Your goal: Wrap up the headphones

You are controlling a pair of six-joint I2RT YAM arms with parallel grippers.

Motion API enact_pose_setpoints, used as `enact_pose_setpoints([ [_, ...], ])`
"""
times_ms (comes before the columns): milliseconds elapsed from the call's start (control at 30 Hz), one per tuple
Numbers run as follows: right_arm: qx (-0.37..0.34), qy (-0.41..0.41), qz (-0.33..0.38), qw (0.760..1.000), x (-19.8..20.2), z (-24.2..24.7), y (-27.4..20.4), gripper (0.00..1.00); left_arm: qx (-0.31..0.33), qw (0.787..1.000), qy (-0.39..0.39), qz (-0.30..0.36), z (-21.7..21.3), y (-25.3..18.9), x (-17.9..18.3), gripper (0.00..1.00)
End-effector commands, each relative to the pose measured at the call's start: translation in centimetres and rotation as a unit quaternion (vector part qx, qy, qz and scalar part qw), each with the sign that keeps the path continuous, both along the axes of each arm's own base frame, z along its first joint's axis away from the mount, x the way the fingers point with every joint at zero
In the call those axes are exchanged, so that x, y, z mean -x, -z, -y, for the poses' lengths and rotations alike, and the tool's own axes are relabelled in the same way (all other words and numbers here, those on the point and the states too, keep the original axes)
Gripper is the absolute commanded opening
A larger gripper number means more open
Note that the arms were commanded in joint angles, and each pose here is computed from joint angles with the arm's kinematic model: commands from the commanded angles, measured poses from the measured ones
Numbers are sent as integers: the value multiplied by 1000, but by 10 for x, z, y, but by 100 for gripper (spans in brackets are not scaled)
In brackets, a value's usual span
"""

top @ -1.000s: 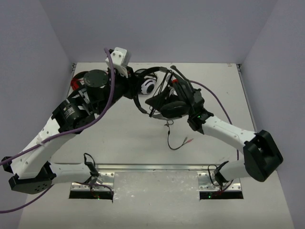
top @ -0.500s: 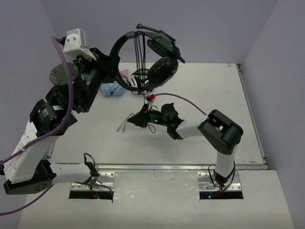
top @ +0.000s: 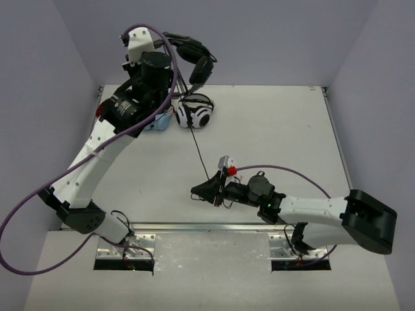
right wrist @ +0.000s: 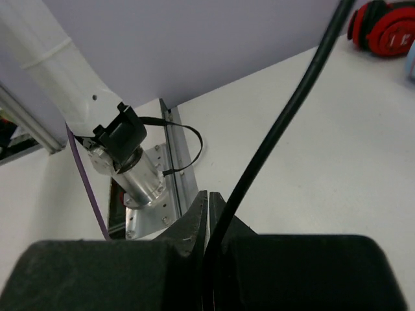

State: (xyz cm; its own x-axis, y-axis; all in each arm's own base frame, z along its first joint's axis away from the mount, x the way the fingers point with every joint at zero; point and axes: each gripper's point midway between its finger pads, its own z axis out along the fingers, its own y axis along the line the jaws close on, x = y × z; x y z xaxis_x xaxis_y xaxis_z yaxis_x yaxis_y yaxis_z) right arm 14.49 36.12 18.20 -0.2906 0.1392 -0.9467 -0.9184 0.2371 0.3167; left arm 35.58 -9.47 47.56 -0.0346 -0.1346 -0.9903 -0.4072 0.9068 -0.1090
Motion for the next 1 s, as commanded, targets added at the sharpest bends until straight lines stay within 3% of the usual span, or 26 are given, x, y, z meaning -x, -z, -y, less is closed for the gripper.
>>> enact_pose_setpoints([
  [0, 40, 48, 75, 995, 1, 15, -12, 1, 55, 997, -38, 31, -32, -9, -9, 0],
  [167, 72, 44, 119, 989, 19, 20, -34, 1, 26, 995, -94, 6, -58, 17, -27, 0],
  [367, 101, 57, 182, 976, 16, 27, -90, 1, -64, 987, -133, -62, -52, 97, -28, 0],
  [400, 136, 71, 197, 968, 9, 33, -87, 1, -75, 986, -127, -73, -48, 109, -26, 0],
  [467, 148, 98, 239, 955, -3, 38, -117, 1, -88, 988, -81, -94, -30, 138, -24, 0],
  [500, 191, 130, 265, 936, -19, 48, -115, 1, -98, 988, -50, -105, -22, 144, -24, 0],
  [567, 206, 174, 303, 914, -39, 59, -146, 1, -107, 985, 10, -133, 0, 166, -22, 0],
  [633, 225, 213, 302, 902, -63, 79, -164, 1, -117, 977, 99, -150, 31, 179, -19, 0],
  [667, 235, 220, 297, 899, -73, 87, -165, 1, -140, 966, 136, -167, 41, 195, -14, 0],
  [733, 236, 258, 291, 891, -98, 109, -180, 1, -123, 954, 236, -141, 77, 195, 0, 1],
  [800, 255, 294, 290, 874, -120, 130, -184, 1, -121, 927, 330, -130, 101, 201, 20, 0],
  [967, 260, 367, 286, 846, -153, 169, -197, 1, -127, 893, 420, -100, 119, 195, 52, 0],
])
